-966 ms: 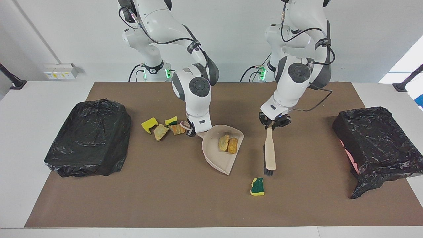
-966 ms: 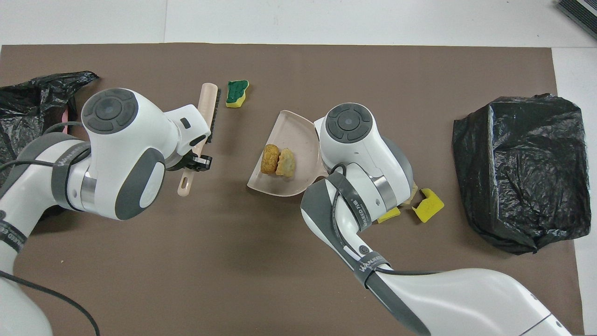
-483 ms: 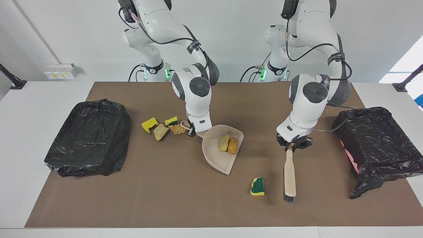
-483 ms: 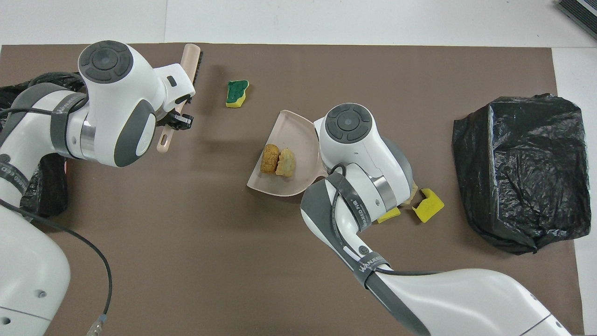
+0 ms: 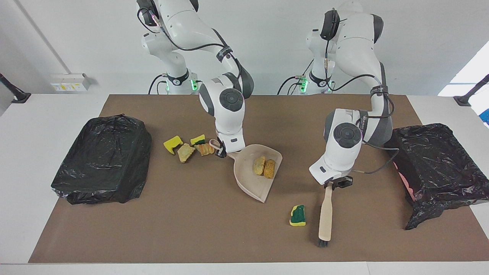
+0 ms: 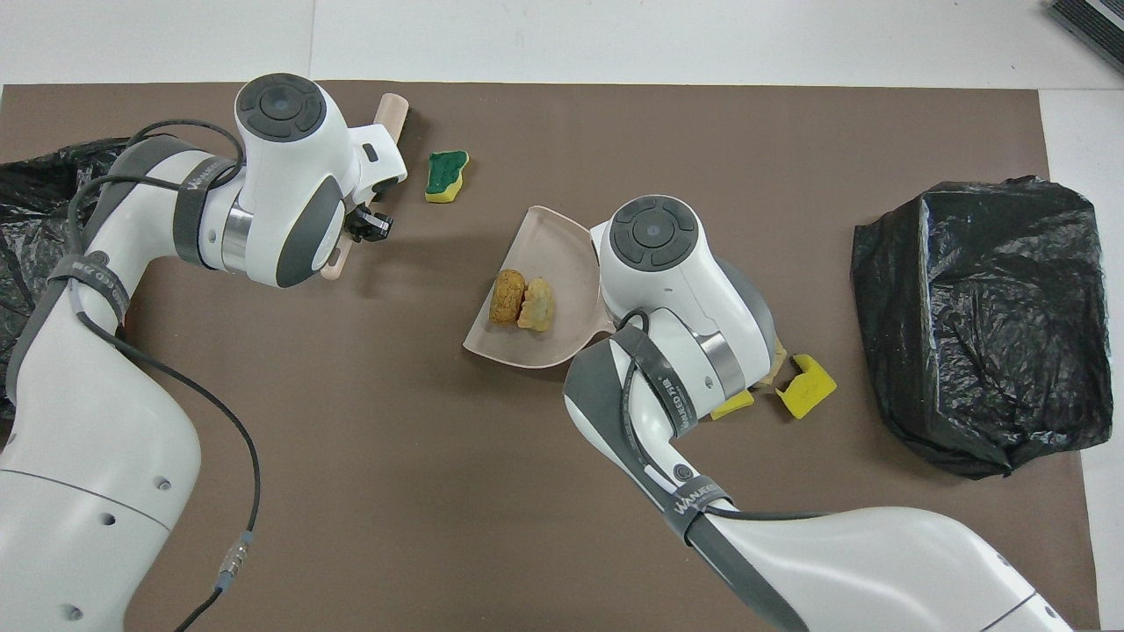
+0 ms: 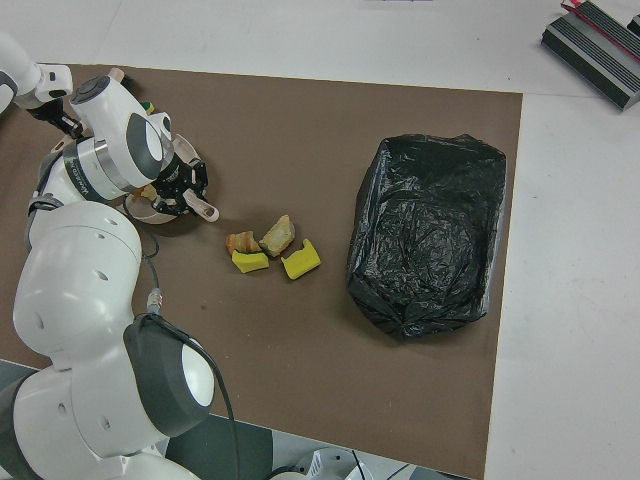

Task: Sweep and dump trash in bin
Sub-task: 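Move the brush with the left gripper behind the green sponge, then sweep the green sponge into the dustpan with the left gripper, then carry the dustpan with the right gripper over the nearer trash bag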

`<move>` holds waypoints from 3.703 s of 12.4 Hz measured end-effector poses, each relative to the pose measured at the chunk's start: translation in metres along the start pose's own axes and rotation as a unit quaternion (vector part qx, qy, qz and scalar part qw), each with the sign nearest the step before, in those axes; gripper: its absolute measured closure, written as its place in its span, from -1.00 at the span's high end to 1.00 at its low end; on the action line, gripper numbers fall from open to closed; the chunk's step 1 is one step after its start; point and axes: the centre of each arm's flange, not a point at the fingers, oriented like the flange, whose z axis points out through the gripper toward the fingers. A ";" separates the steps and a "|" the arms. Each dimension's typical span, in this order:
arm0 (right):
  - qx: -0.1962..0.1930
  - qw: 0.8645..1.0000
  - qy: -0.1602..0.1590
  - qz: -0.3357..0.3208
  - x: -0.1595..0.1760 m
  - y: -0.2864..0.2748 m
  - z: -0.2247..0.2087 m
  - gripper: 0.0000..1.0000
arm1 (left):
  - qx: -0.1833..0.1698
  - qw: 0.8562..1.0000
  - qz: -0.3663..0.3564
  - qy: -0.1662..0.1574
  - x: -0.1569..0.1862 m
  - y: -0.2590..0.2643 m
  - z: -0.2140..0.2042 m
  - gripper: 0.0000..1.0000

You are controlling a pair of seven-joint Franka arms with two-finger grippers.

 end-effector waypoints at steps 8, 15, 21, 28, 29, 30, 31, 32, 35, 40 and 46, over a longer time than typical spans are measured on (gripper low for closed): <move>0.000 1.000 0.000 0.004 0.000 0.000 -0.001 -0.36 | 0.006 0.998 0.053 -0.045 -0.011 0.073 -0.016 -0.47; 0.000 1.000 -0.001 0.018 0.000 -0.002 -0.002 -0.36 | 0.004 0.991 0.105 -0.080 -0.061 0.159 -0.044 -0.47; 0.000 1.000 -0.001 0.018 0.000 -0.002 -0.002 -0.36 | 0.005 0.996 0.069 -0.058 -0.083 0.219 -0.079 -0.47; -0.001 1.000 0.001 0.022 -0.004 0.003 -0.006 -0.36 | 0.007 0.997 -0.014 -0.081 -0.087 0.127 -0.095 -0.47; -0.002 1.000 0.004 0.023 -0.010 0.009 -0.010 -0.36 | 0.008 0.996 -0.039 -0.080 -0.094 0.119 -0.101 -0.47; -0.005 1.000 0.010 0.024 -0.021 0.021 -0.018 -0.36 | 0.007 0.995 -0.065 -0.076 -0.107 0.106 -0.110 -0.47; -0.008 1.000 0.016 0.025 -0.034 0.035 -0.027 -0.36 | 0.005 0.994 -0.082 -0.066 -0.124 0.093 -0.121 -0.47; -0.008 0.999 0.025 0.031 -0.051 0.050 -0.038 -0.36 | 0.000 0.994 -0.095 -0.050 -0.146 0.082 -0.131 -0.47; 0.009 0.998 0.047 0.042 -0.126 0.107 -0.079 -0.36 | -0.024 0.988 -0.145 -0.048 -0.217 0.099 -0.126 -0.47; 0.012 0.997 0.059 0.038 -0.302 0.212 -0.096 -0.36 | -0.076 0.979 -0.176 -0.071 -0.275 0.207 -0.106 -0.47; -0.035 0.997 0.010 -0.063 -0.516 0.271 -0.089 -0.36 | -0.063 0.984 -0.160 -0.050 -0.391 0.359 -0.066 -0.47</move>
